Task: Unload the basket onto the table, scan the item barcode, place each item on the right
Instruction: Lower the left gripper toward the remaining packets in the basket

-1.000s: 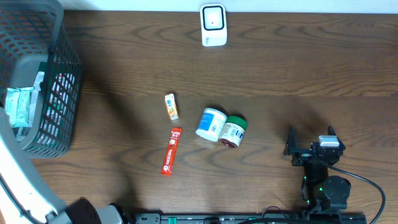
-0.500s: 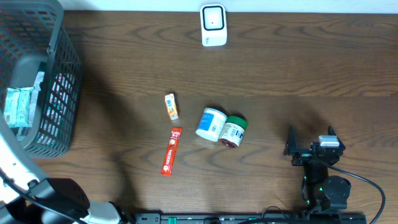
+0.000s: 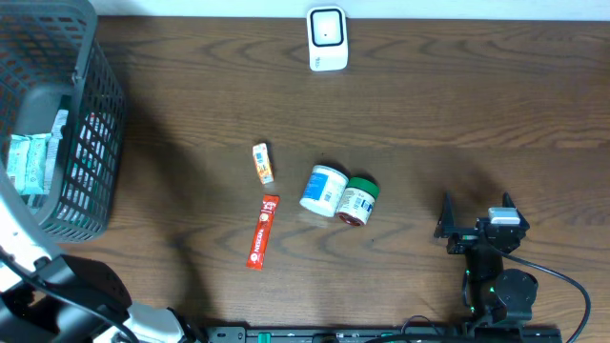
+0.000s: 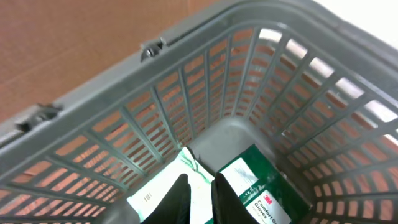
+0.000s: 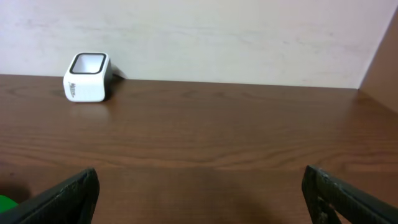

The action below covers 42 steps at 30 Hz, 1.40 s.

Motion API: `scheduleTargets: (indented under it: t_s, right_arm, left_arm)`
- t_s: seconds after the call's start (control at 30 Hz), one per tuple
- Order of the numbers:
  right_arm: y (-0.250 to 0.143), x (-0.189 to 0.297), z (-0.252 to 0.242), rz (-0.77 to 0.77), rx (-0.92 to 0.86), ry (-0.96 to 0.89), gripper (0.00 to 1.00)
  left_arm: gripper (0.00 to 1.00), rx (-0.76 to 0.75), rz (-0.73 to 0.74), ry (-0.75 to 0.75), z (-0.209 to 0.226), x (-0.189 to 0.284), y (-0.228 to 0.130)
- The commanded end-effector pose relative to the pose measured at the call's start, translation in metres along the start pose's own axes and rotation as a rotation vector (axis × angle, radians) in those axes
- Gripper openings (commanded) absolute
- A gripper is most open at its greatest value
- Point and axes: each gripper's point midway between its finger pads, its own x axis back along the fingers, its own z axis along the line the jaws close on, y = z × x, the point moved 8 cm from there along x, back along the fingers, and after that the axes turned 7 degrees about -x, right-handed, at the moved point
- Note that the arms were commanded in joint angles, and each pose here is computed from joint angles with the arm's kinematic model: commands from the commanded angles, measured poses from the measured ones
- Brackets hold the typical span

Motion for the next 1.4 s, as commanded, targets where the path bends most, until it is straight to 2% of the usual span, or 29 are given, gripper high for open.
scheduleTargets:
  t_s: [0.0, 0.77, 1.37]
  right_arm:
    - [-0.002, 0.0, 0.002, 0.007, 0.005, 0.01, 0.99]
    - [-0.002, 0.0, 0.002, 0.007, 0.005, 0.01, 0.99]
    - [-0.001, 0.0, 0.002, 0.007, 0.005, 0.01, 0.99]
  left_arm:
    - [0.13, 0.012, 0.031, 0.021, 0.005, -0.013, -0.004]
    - [0.13, 0.011, 0.252, 0.069, 0.023, -0.077, -0.049]
    - [0.13, -0.009, 0.294, 0.076, 0.029, -0.086, -0.058]
